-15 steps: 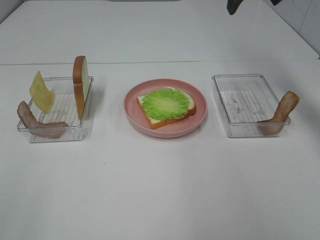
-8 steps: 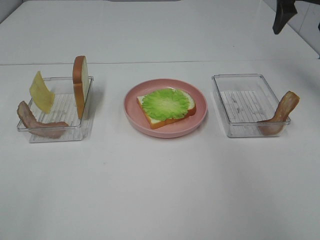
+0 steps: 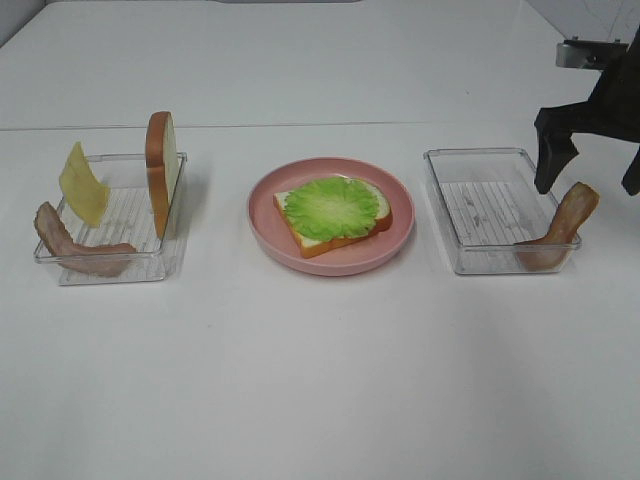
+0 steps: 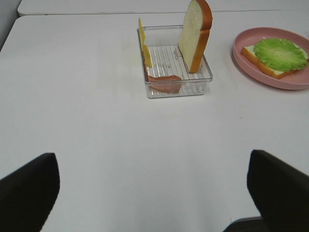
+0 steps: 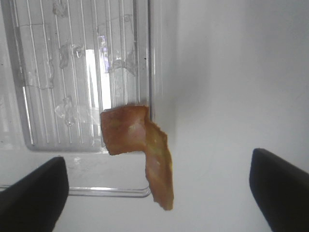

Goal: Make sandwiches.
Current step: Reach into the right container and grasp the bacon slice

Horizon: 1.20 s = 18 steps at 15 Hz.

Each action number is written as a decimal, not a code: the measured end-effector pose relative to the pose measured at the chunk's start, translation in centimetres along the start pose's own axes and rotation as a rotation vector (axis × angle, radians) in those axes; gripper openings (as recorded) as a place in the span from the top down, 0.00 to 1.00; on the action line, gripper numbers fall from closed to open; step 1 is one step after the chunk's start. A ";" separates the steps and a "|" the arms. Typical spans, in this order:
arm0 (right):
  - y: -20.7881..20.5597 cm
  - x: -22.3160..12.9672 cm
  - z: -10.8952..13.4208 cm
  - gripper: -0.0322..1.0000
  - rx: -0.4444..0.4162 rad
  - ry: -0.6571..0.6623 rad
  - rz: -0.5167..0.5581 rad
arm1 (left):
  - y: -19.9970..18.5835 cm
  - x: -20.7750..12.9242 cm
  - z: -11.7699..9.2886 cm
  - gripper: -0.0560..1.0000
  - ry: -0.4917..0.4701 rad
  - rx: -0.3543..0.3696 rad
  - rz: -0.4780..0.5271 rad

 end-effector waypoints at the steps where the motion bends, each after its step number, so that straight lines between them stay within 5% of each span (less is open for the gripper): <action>1: 0.6 -0.2 0.0 0.02 -0.002 0.002 -0.004 | 0.0 0.0 0.0 0.02 0.000 0.000 0.000; 18: 2.4 0.2 0.0 0.07 0.014 0.022 -0.036 | 0.0 0.0 0.0 0.02 0.000 0.000 0.000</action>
Point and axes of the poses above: a point on each arm's last joint axis where the gripper is mounted, y pointing out along that axis toward the gripper, z along the wrist's bending axis when the last joint is at zero, x = y × z, the point moved 2 cm from there along y, pointing out along that axis toward the gripper, and after that the axes turned 10 degrees about -y, right-handed, at the moved point
